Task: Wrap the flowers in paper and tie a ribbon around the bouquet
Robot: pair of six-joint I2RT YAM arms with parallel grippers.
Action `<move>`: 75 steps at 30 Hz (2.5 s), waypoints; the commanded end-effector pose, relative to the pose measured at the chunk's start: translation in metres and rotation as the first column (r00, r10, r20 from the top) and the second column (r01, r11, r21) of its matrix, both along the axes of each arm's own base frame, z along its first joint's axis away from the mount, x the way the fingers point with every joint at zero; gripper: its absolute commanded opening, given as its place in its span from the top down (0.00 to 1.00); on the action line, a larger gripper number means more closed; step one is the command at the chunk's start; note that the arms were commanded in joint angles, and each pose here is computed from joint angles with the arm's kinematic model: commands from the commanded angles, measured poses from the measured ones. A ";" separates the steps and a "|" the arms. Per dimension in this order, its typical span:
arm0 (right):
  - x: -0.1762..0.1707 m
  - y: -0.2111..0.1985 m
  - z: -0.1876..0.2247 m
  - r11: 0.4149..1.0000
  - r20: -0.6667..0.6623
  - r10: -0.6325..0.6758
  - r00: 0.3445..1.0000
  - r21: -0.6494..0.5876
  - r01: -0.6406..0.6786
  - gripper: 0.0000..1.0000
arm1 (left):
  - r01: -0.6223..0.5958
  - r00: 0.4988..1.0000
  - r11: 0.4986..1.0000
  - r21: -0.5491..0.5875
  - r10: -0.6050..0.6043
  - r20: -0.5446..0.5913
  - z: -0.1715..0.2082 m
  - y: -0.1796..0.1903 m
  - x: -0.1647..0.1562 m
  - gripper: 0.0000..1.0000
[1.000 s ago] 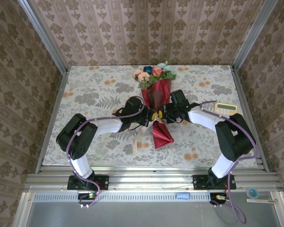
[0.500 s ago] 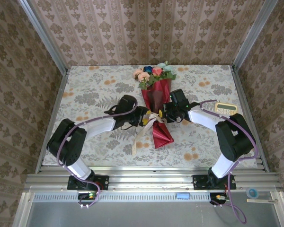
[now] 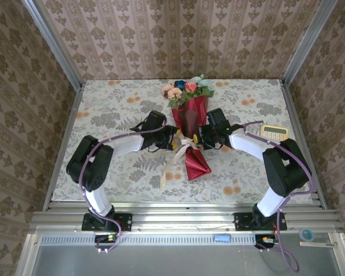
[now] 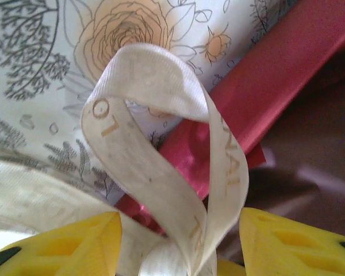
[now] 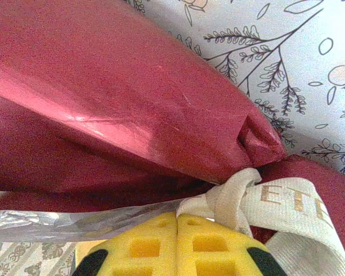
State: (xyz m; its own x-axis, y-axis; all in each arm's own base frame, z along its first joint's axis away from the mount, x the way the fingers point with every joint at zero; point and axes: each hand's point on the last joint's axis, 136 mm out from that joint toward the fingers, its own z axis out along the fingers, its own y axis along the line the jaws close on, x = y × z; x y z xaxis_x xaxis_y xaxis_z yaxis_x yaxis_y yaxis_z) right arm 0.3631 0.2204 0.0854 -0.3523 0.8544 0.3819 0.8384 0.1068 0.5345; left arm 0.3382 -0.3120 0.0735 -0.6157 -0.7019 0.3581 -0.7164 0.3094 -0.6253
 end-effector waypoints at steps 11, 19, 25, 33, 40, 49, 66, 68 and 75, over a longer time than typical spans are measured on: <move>0.006 -0.006 0.022 1.000 0.052 -0.010 0.999 -0.020 0.011 1.00 | -0.040 0.999 0.999 0.006 0.040 -0.031 -0.018 -0.003 0.015 0.67; 0.008 -0.010 0.032 0.998 0.095 0.028 0.995 -0.059 -0.023 1.00 | -0.036 0.998 0.999 0.029 0.037 -0.045 -0.028 0.006 0.006 1.00; 0.012 -0.018 0.048 0.987 0.151 0.104 0.983 -0.134 -0.084 1.00 | -0.030 0.998 0.998 0.048 0.032 -0.048 -0.032 0.014 0.000 1.00; 0.012 -0.031 0.048 0.981 0.172 0.129 0.977 -0.169 -0.099 1.00 | -0.031 0.999 0.998 0.047 0.033 -0.042 -0.031 0.016 -0.001 1.00; 0.015 -0.051 0.044 0.978 0.187 0.124 0.974 -0.191 -0.088 1.00 | -0.009 0.999 0.998 0.059 0.012 -0.052 -0.023 0.018 -0.009 1.00; 0.011 -0.071 0.032 0.981 0.192 0.093 0.977 -0.185 -0.057 1.00 | 0.007 0.996 0.998 0.068 -0.001 -0.084 -0.025 0.022 -0.024 1.00; -0.011 -0.118 0.015 0.965 0.142 0.052 0.988 -0.261 -0.013 1.00 | 0.030 0.996 0.994 0.106 -0.020 -0.092 -0.021 0.030 -0.030 1.00; -0.013 -0.124 0.014 0.962 0.134 0.048 0.990 -0.274 -0.009 1.00 | 0.036 0.995 0.993 0.113 -0.026 -0.092 -0.019 0.030 -0.030 1.00; -0.013 -0.126 0.009 0.958 0.108 0.064 0.992 -0.286 -0.030 1.00 | 0.045 0.995 0.992 0.117 -0.034 -0.090 -0.018 0.029 -0.030 1.00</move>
State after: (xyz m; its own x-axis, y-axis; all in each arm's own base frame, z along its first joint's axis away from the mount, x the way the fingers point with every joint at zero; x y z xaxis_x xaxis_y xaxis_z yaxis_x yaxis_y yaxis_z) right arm 0.3578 0.1034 0.1007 -0.4257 0.8977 0.1136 0.7435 0.2754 0.6094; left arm 0.3084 -0.2836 0.0432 -0.5961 -0.7265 0.3418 -0.7680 0.3918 -0.5067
